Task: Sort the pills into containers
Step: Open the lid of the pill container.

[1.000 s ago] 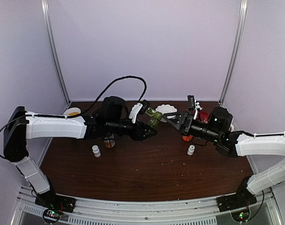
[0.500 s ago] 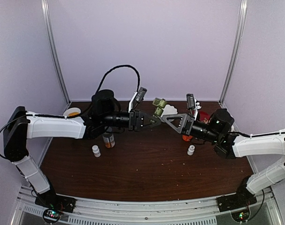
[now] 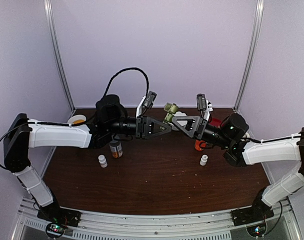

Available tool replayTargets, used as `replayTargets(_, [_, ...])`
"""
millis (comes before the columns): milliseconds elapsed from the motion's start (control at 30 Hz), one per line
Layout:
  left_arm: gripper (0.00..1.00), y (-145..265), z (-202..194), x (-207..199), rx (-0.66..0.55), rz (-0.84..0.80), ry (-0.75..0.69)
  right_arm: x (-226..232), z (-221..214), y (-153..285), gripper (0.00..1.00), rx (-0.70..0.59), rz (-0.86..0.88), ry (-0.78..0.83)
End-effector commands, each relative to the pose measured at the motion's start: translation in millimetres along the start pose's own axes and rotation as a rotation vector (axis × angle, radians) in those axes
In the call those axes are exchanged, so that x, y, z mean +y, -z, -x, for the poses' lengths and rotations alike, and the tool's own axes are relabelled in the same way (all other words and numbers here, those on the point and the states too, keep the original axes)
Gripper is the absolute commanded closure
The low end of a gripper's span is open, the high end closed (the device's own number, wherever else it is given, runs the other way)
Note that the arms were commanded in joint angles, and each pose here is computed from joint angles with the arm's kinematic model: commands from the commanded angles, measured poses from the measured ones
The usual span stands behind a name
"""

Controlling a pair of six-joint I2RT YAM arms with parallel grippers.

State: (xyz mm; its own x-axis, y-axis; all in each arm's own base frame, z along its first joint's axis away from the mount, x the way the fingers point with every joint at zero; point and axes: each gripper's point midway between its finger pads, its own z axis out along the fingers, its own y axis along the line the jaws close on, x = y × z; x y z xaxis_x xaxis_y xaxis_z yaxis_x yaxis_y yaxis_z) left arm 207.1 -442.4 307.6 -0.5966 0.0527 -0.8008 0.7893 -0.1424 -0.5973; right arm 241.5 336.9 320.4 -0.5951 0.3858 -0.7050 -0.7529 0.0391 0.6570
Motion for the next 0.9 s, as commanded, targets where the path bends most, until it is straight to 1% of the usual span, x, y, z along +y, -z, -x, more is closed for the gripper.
replayTargets(0, [0.71,0.1,1.3,-2.8,-0.007,-0.02,-0.026,16.6,10.0,-6.4,0.08,-0.019,0.061,0.03])
replayTargets(133, [0.71,0.0,0.3,-0.6,-0.005,-0.011,-0.024,15.3,7.4,-6.8,0.05,-0.013,0.041,0.042])
replayTargets(500, [0.71,-1.7,-1.4,2.7,0.002,-0.004,-0.019,19.8,7.5,-10.2,0.07,-0.007,0.049,0.051])
replayTargets(533, [0.71,-1.8,-1.6,3.6,0.003,-0.001,-0.017,20.2,7.1,-10.6,0.09,-0.005,0.05,0.052])
replayTargets(633, [0.71,-2.1,-3.1,6.7,0.005,0.009,-0.01,22.8,7.6,-11.1,0.2,-0.004,0.061,0.055])
replayTargets(733, [0.71,-2.3,-4.0,9.8,0.005,0.021,-0.003,25.5,7.5,-11.4,0.29,-0.002,0.072,0.055])
replayTargets(800, [0.71,-1.7,-3.4,11.4,0.002,0.027,-0.002,26.0,6.4,-11.0,0.32,0.002,0.074,0.053])
replayTargets(867, [0.71,-1.3,-2.9,12.3,0.0,0.031,-0.002,26.7,6.2,-10.5,0.34,0.001,0.076,0.054])
